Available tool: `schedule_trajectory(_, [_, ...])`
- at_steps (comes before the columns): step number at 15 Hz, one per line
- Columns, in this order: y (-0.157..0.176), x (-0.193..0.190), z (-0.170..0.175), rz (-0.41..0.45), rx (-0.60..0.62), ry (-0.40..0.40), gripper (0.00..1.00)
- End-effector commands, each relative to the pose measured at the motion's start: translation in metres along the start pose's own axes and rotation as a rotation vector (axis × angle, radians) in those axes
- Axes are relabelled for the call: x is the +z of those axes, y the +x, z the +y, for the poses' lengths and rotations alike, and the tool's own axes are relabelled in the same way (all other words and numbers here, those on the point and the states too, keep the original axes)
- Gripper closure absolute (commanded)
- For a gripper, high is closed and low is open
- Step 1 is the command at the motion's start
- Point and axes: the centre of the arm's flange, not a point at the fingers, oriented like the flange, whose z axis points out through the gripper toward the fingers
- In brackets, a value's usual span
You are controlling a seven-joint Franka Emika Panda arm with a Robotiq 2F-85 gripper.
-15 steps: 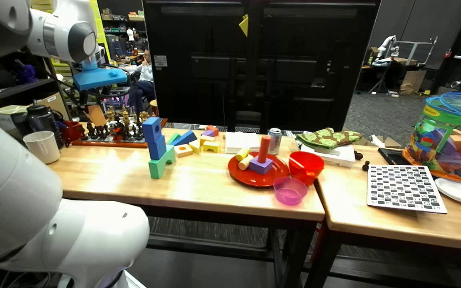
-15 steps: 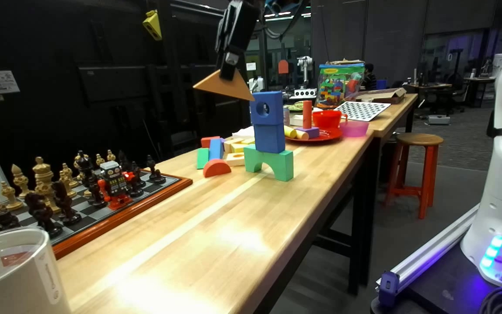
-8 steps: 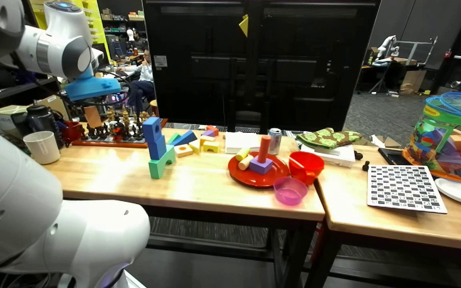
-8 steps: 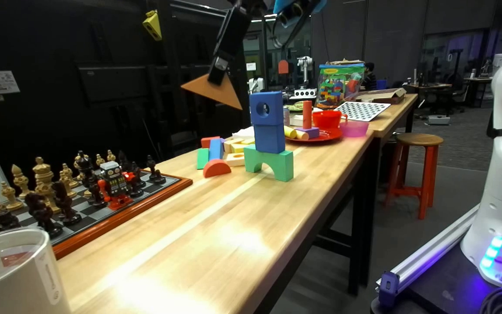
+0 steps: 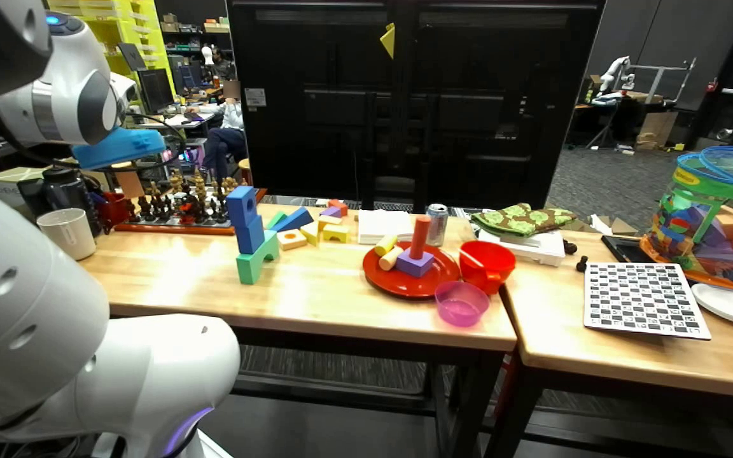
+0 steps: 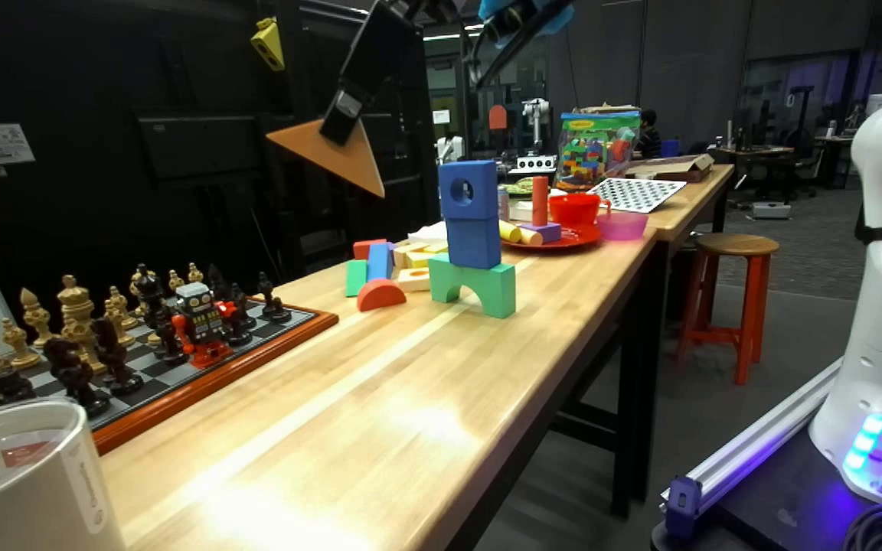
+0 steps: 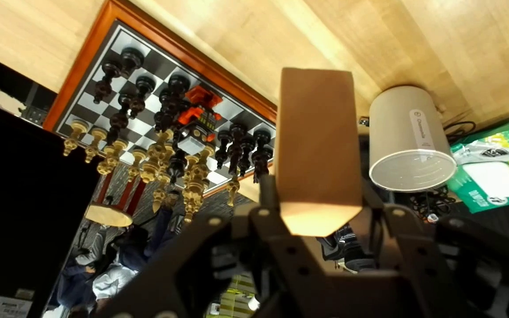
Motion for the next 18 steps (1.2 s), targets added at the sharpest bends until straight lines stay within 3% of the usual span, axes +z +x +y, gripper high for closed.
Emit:
schedule_trajectory(1, [0.013, -0.006, -0.02, -0.022, -0.071, -0.06, 0.84])
schedule_trajectory(4, [0.026, -0.011, -0.033, -0.08, -0.117, -0.088, 0.84])
schedule_trajectory(8, [0.045, -0.017, -0.036, -0.218, -0.172, -0.157, 0.84])
schedule_trajectory(13, [0.061, -0.023, -0.002, -0.355, -0.201, -0.181, 0.84])
schedule_trajectory(18, [0.074, -0.037, 0.028, -0.43, -0.168, -0.173, 0.84])
